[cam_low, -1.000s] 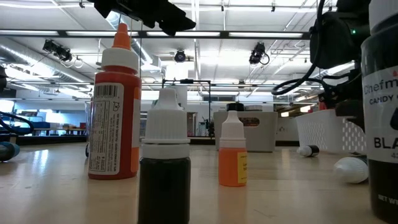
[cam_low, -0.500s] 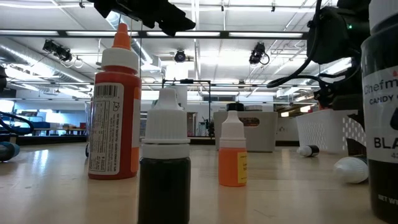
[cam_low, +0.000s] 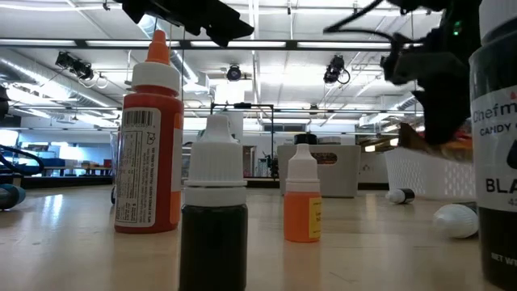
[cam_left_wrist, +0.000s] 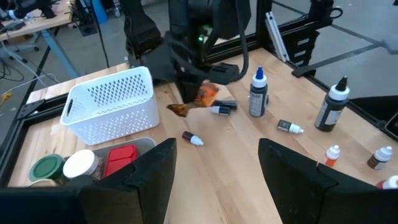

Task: Pick & Place Kitchen Items
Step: Put the orange spice bag into the gray bin

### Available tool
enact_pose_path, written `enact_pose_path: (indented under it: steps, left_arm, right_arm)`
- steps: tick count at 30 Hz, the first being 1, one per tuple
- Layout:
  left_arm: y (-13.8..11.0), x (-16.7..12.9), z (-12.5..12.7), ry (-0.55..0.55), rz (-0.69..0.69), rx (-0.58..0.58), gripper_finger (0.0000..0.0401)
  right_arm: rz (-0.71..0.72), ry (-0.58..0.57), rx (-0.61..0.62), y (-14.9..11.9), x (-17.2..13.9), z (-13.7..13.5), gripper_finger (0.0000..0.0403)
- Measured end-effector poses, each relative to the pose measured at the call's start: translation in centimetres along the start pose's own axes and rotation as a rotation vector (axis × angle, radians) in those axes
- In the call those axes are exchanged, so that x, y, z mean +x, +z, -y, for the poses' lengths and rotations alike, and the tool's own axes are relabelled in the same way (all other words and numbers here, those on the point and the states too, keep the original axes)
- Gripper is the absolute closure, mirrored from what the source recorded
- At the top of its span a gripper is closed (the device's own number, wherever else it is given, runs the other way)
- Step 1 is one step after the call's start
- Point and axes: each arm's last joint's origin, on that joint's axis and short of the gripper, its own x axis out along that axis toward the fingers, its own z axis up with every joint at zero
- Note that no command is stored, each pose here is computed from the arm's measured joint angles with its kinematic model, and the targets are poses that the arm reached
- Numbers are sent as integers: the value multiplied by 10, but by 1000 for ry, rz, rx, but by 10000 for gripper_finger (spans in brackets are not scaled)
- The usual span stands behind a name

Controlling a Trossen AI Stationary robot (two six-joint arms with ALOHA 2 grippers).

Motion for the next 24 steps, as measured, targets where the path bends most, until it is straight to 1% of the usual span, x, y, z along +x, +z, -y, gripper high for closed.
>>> enact_pose_path:
  steps: [3, 5, 8, 10, 13, 16, 19, 22, 24]
  left_arm:
    - [3, 1, 3, -8, 16, -18, 165]
    - [6, -1, 6, -12, 30, -27, 165]
    - [15, -12, 9, 0, 70, -16, 165]
    - [22, -23, 11, 43, 100, -1, 165]
    - [35, -46, 14, 128, 154, 22, 165]
    - [45, -68, 18, 200, 208, 50, 165]
    - [52, -85, 22, 235, 250, 58, 165]
    - [55, -95, 25, 238, 278, 36, 165]
    - [54, -98, 26, 236, 273, 27, 165]
  right_arm:
    - [132, 4, -17, 9, -12, -7, 385]
    - [232, 2, -62, 15, -19, -11, 385]
    - [446, 14, -125, 26, -26, -21, 389]
    - [582, 18, -169, 35, -30, -29, 389]
    - [736, 22, -238, 52, -33, -41, 386]
    - [865, 27, -253, 73, -34, -51, 382]
    - [930, 51, -269, 95, -30, -55, 382]
    - [910, 108, -302, 114, -16, -54, 384]
    - [872, 125, -298, 123, -2, -52, 384]
